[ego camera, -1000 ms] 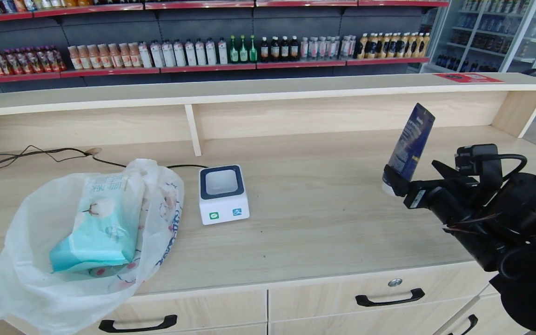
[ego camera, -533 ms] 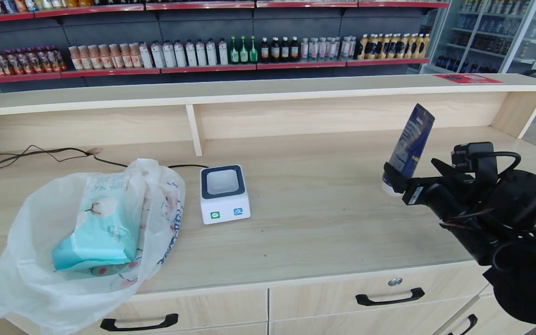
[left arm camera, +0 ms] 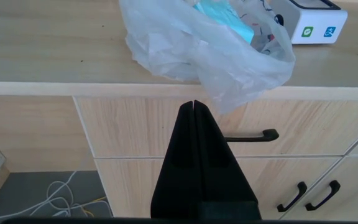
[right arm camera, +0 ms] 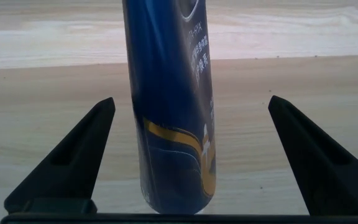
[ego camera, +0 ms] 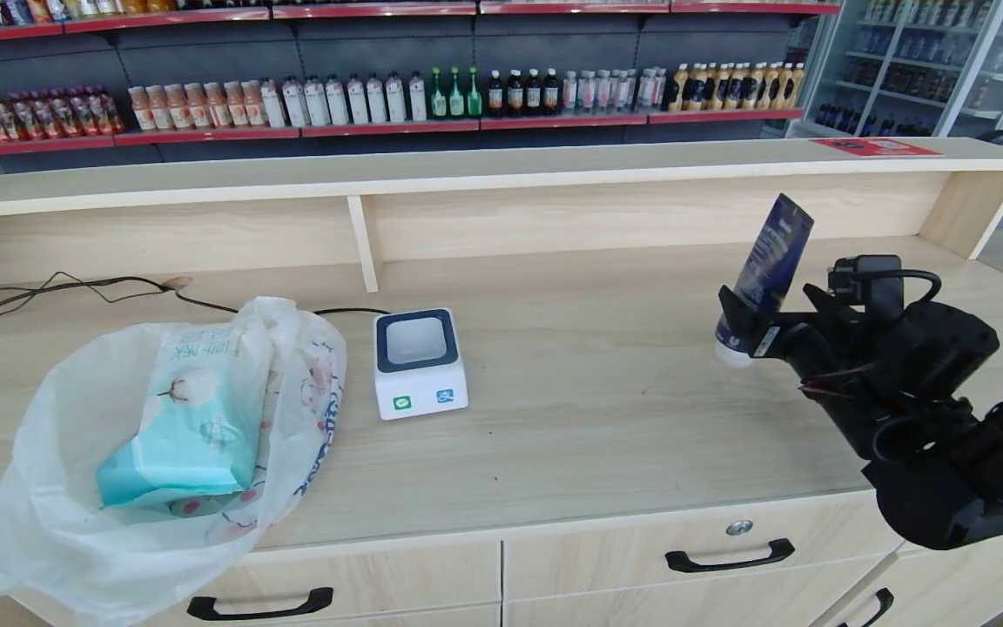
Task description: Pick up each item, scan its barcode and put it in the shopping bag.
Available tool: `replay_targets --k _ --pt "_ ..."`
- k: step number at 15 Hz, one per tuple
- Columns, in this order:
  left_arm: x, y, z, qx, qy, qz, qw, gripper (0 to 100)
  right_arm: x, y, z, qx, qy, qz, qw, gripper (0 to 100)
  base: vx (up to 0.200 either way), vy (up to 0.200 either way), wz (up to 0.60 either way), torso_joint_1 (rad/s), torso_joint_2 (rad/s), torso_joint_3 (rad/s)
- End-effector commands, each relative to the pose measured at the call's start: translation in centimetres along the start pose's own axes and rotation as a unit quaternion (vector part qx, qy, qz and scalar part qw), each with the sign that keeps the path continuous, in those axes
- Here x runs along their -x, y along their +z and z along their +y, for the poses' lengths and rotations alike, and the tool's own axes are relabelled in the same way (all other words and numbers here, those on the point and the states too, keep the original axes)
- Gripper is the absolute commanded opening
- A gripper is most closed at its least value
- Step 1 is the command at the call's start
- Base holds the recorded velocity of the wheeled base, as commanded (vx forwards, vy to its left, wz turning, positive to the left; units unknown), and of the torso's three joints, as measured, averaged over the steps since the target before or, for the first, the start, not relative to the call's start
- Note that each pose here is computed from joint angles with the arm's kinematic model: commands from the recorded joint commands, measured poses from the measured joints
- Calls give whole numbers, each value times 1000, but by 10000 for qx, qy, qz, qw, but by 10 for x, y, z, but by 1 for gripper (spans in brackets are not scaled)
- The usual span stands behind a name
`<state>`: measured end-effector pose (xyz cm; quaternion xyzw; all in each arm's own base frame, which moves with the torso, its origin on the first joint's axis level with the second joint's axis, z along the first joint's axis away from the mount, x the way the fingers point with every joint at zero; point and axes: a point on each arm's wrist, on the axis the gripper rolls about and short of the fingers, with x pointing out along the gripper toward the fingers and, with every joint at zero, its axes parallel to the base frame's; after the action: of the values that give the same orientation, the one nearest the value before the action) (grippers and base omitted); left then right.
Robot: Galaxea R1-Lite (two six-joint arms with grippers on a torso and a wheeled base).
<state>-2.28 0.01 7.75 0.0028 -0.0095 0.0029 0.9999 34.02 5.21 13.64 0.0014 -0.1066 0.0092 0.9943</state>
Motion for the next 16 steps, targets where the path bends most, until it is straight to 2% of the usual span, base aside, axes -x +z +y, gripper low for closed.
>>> replay_targets --k 1,6,14,15,16 --pt "0 0 0 -2 2 -5 10000 0 -9 -14 0 -7 -21 96 10000 100 0 0 0 0 0 0" --pt "0 0 0 -2 2 -5 10000 0 -19 -9 2 -37 -11 -109 9999 100 0 0 0 0 0 0" --pt "0 0 0 -2 2 -13 10000 0 -19 -13 -3 -6 -100 -48 9999 100 0 0 0 0 0 0" --pt "0 0 0 -86 2 -13 10000 0 -17 -15 -3 0 -106 13 9999 0 0 0 0 0 0 0" --pt "0 0 0 -117 2 -13 9999 0 -17 -13 -3 -6 -108 -32 9999 0 0 0 0 0 0 0"
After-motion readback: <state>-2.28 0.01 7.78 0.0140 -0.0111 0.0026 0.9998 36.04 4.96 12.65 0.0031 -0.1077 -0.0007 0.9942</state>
